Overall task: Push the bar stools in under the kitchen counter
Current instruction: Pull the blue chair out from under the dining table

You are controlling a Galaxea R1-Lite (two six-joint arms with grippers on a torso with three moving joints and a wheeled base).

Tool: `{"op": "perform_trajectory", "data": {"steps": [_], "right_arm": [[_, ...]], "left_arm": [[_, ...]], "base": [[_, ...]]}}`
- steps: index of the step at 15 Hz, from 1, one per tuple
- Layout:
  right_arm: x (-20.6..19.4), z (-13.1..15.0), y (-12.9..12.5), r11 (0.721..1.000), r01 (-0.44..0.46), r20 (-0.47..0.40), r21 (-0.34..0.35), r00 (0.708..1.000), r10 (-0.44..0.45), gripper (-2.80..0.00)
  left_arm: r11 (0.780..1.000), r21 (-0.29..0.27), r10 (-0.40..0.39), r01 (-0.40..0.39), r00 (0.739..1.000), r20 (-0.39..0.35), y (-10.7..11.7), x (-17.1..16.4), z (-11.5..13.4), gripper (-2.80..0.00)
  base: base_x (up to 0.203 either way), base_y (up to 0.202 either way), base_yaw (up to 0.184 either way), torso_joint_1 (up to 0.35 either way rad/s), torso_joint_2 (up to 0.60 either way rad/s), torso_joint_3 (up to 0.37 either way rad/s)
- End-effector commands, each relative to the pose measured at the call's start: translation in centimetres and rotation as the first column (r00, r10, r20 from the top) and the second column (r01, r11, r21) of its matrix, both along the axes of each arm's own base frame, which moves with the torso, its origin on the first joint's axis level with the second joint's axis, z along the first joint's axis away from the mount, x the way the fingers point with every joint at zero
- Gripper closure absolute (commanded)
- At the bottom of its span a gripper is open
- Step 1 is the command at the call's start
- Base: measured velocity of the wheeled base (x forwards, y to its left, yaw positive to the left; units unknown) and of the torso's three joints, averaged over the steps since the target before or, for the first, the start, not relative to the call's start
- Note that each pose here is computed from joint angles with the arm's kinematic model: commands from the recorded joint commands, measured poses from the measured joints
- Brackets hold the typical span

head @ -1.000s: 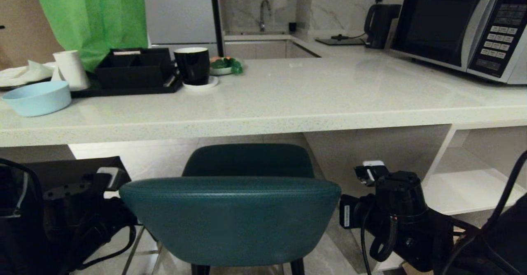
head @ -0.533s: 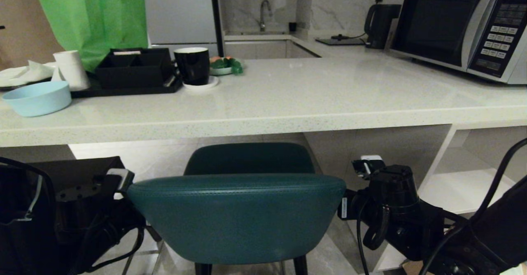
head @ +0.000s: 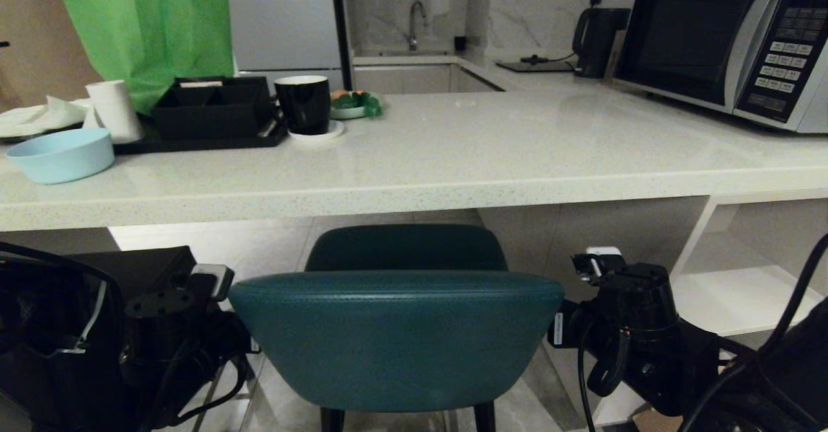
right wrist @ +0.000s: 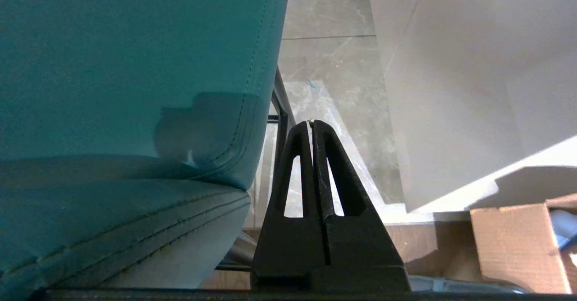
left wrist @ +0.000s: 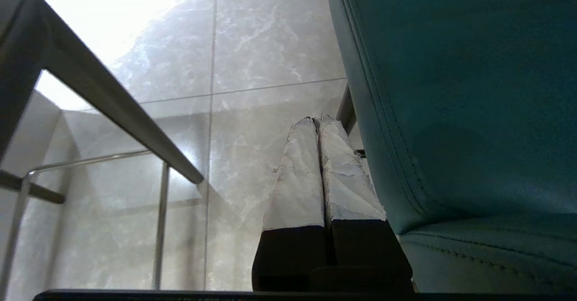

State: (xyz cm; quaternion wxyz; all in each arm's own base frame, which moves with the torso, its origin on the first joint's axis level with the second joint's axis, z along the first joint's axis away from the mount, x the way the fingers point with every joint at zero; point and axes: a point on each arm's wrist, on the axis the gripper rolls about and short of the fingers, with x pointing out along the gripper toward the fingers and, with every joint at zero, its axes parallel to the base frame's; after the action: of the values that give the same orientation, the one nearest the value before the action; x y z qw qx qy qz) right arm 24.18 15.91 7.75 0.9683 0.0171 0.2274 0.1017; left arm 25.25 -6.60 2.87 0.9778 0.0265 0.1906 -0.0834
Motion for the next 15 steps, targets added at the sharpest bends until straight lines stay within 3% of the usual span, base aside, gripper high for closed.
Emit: {"op": "perform_trajectory", "data": {"steps": [1,6,11,15], "right_arm": [[-0.2,0.2,-0.1,1.0,-0.008,0.002,0.004,1.0,0.008,0.0],[-0.3,0.3,0.2,1.0,-0.016,0.008,0.008,1.0,0.016,0.0],[-0.9,-0.1,-0.6,1.0,-0.007,-0.014,-0.011,1.0,0.007,0.0],[-1.4,-0.2,-1.7,1.0,0.014,-0.026,-0.017,1.0,-0.015,0.0]], "left_arm": [[1.0,0.004,-0.024,0.024,1.0,-0.011,-0.5,-0.2,-0.3,0.0],[1.0,0.012,-0.011,0.011,1.0,-0.025,-0.3,-0.7,-0.3,0.0],[1.0,0.014,0.009,-0.008,0.999,-0.039,0.3,-1.0,-0.4,0.0],[1.0,0.015,0.012,-0.011,0.999,-0.051,0.5,-1.3,-0.5,0.0]], "base": [[0.0,0.0,0.0,0.0,0.0,0.0],[0.0,0.0,0.0,0.0,0.0,0.0],[-0.154,0.0,-0.001,0.001,0.01,0.0],[-0.017,0.0,0.0,-0.001,0.0,0.001]]}}
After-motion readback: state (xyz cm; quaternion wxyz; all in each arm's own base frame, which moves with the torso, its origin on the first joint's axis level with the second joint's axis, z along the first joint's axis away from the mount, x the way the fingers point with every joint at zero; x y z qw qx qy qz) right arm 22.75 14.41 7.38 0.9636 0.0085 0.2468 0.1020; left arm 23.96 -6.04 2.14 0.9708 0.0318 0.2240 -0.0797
